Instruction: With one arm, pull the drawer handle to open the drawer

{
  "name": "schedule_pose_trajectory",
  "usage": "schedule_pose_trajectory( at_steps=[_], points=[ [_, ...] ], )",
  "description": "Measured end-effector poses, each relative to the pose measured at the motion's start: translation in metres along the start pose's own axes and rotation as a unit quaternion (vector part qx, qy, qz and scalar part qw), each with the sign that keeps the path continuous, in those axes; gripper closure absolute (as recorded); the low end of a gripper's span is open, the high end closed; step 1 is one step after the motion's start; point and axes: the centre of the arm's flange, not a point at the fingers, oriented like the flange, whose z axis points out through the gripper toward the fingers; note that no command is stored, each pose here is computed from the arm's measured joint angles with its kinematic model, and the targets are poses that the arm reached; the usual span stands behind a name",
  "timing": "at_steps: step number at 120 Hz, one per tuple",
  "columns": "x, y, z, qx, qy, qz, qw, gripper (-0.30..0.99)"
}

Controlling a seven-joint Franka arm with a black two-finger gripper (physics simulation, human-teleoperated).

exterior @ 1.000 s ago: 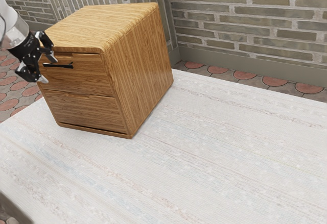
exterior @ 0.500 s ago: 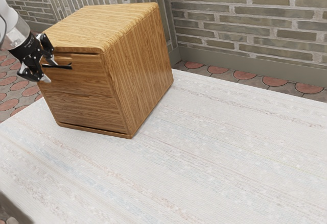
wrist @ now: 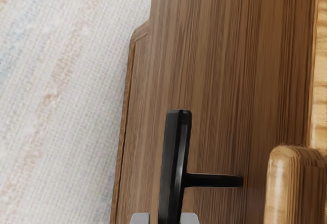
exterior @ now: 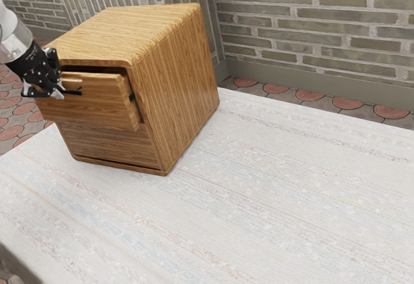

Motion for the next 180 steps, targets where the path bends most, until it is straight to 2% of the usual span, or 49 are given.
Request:
schedule_pose_trajectory(
  at_steps=[63, 138, 153, 180],
  points=[
    [0.005, -0.036, -0.020, 0.017, -0.021, -0.006, 1.000, 0.79],
    [0.017, -0.091, -0.042, 0.014, -0.043, -0.021, 0.999, 0.78],
    [0.011, -0.101, -0.045, 0.013, -0.051, -0.016, 0.998, 0.79],
    [0.018, -0.114, -0.054, 0.007, -0.050, -0.022, 0.998, 0.79]
  ],
)
